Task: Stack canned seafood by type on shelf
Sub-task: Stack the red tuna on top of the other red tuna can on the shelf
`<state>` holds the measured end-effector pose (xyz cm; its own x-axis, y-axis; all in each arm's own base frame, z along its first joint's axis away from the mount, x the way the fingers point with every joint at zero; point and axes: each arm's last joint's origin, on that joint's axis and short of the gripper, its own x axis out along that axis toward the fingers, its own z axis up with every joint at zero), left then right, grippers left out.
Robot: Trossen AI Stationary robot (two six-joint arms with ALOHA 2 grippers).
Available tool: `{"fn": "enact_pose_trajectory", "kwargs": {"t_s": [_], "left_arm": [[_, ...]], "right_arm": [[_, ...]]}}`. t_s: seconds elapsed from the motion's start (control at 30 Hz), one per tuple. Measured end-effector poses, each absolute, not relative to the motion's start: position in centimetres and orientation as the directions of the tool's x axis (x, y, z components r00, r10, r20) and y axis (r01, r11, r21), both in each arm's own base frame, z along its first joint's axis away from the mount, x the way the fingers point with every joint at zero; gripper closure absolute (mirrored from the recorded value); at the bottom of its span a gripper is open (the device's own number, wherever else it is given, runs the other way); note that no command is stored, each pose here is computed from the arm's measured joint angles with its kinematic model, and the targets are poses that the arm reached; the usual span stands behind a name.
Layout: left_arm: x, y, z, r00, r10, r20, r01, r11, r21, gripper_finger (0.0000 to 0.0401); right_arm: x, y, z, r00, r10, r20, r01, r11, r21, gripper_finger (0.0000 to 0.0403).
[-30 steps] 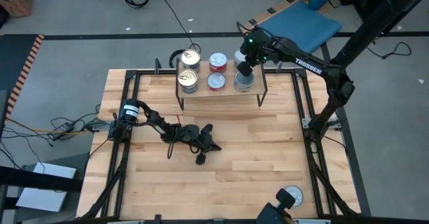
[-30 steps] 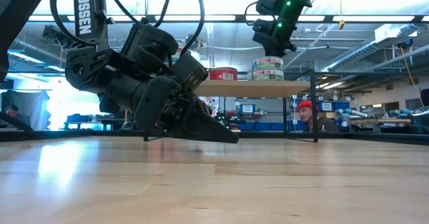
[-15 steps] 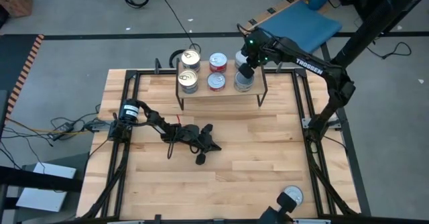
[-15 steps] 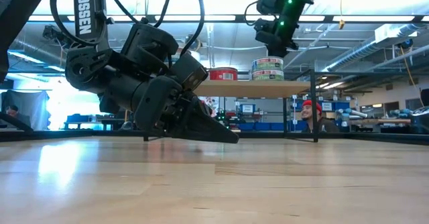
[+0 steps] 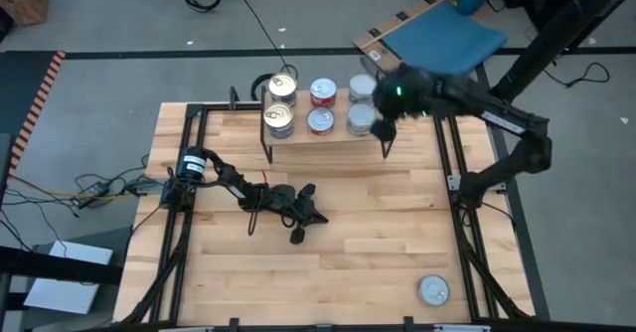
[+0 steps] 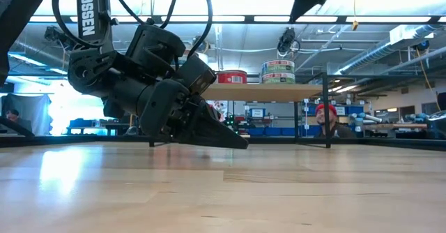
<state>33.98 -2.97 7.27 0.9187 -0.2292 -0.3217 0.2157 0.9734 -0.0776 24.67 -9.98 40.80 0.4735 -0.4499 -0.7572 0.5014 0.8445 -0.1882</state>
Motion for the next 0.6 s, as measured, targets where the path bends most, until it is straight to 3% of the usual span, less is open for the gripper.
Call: {"fn": "enact_pose_trajectory", "kwargs": {"t_s": [0.27, 0.6], "left_arm": [[34.0, -3.1, 7.3, 0.918, -0.231, -0.321, 0.227, 0.973, -0.053, 0.0395], [33.9, -4.5, 7.4, 0.911, -0.278, -0.305, 0.298, 0.954, 0.021, 0.0395]], "right_arm": [[23.6, 0.1, 37.5, 0.469, -0.206, -0.859, 0.334, 0.942, -0.043, 0.0401], [20.4, 11.7, 28.3, 0.343, 0.031, -0.939, 0.257, 0.958, 0.125, 0.04]]}}
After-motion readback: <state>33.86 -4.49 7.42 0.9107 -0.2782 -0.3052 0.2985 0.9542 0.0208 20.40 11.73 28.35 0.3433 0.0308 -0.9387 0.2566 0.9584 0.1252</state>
